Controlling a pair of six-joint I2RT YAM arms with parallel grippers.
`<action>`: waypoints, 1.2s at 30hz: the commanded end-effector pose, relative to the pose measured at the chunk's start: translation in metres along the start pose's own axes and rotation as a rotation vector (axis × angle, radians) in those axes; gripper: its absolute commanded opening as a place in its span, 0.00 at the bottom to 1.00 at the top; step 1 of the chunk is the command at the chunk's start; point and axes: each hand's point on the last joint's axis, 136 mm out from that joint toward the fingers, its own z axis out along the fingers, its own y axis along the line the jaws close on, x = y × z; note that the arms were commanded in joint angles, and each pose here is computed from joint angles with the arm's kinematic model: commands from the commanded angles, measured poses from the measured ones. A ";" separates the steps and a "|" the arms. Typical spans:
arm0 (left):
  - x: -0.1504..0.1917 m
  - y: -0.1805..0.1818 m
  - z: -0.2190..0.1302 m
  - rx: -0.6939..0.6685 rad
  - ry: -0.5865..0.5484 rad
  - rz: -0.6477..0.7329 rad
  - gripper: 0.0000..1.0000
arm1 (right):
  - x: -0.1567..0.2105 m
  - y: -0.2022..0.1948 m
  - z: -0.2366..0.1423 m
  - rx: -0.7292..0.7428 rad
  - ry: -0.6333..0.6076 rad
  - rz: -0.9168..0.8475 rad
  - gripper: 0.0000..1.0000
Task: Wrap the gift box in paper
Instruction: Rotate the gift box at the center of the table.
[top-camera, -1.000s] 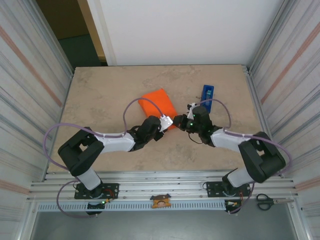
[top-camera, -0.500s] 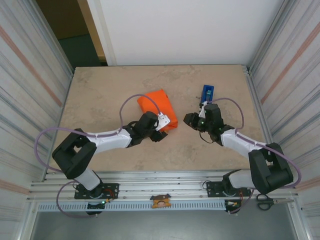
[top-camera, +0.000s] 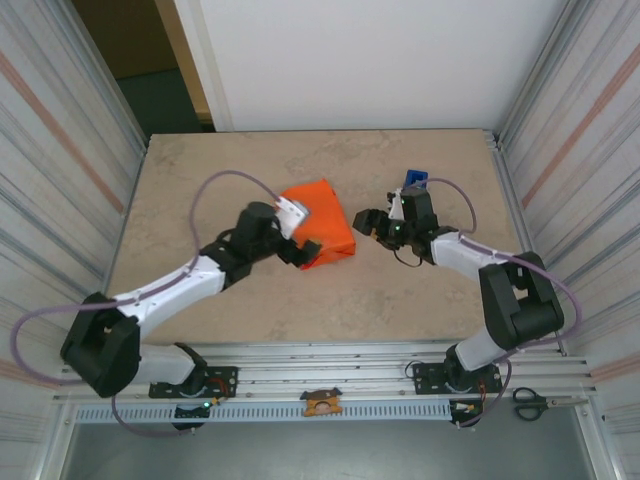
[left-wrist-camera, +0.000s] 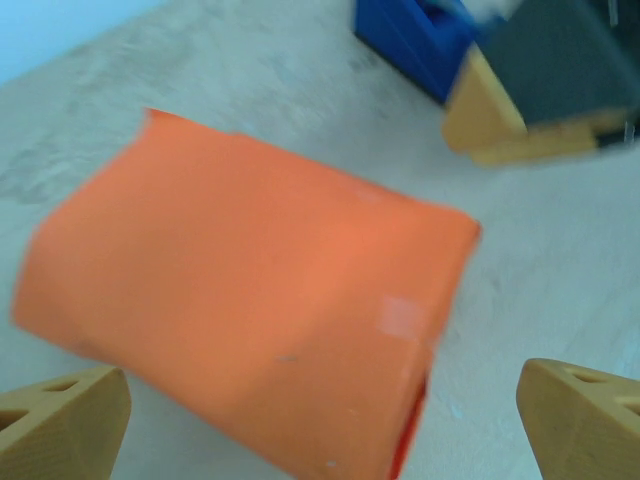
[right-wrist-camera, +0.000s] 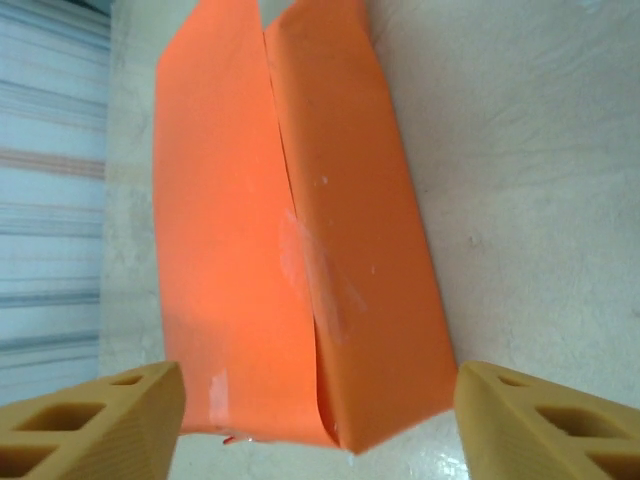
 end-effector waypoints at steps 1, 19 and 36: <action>0.006 0.029 -0.010 0.022 0.036 -0.350 0.99 | -0.006 0.010 0.012 -0.018 0.085 -0.038 0.75; 0.058 0.061 0.017 0.256 0.201 -0.940 0.98 | 0.017 0.050 0.062 -0.210 0.346 0.038 0.75; 0.072 0.075 0.058 0.270 0.340 -1.049 0.86 | -0.043 0.023 0.075 -0.030 0.186 0.064 0.78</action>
